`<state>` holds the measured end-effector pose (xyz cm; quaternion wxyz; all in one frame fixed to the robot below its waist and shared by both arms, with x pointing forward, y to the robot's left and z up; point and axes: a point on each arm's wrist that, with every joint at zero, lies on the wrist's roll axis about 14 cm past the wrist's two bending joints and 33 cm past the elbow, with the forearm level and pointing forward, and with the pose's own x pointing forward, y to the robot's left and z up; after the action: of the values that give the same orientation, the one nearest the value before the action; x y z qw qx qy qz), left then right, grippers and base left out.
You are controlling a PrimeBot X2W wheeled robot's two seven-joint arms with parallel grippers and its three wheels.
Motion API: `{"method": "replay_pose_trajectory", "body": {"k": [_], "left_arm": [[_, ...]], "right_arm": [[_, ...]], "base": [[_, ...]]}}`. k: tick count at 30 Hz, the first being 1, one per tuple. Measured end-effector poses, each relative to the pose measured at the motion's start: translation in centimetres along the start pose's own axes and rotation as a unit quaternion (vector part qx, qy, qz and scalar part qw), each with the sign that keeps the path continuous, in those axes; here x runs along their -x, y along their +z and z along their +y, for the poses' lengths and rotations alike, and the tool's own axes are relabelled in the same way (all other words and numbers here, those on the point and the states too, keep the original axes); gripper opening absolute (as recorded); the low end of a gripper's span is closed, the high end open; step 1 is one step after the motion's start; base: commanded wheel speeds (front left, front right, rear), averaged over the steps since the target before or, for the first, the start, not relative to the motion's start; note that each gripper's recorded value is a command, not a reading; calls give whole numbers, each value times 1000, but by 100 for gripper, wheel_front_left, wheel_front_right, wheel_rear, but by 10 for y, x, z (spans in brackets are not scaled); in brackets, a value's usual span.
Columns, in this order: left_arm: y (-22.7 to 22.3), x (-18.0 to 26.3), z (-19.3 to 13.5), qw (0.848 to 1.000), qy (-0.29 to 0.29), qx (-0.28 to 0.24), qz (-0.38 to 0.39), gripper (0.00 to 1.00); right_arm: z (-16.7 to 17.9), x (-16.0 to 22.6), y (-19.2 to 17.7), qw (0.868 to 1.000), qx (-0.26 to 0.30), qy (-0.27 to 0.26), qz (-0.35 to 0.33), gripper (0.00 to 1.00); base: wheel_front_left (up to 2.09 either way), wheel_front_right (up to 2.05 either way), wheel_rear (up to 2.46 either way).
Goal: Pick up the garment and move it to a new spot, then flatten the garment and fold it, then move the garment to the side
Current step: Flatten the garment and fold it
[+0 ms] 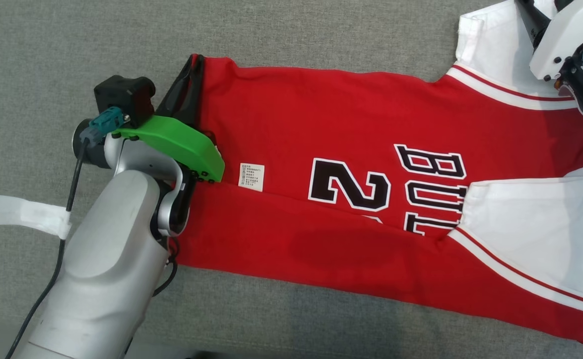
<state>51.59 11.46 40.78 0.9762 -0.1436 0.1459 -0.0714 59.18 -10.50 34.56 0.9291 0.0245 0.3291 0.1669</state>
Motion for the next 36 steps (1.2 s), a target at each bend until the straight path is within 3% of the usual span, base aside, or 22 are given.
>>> {"method": "replay_pose_trajectory", "body": {"k": [2,10,20,30,36], "left_arm": [[3,0,2,1000,3,3,-5,0],[9,2,12,1000,21,19,-13,0],[11,19,18,998,31,42,-24,0],[20,46,-2,997,1,64,-52,0],[25,67,-9,995,-4,76,-67,0]], "right_arm": [[1,1,0,1000,3,2,1,0],[7,13,9,1000,4,8,-29,0],[17,51,44,988,-18,29,-153,0],[14,111,33,965,-50,21,-255,0],[21,139,-2,971,-58,20,-232,0]], "base": [[0,0,0],[0,0,0],[0,0,0],[0,0,0],[0,0,0]]}}
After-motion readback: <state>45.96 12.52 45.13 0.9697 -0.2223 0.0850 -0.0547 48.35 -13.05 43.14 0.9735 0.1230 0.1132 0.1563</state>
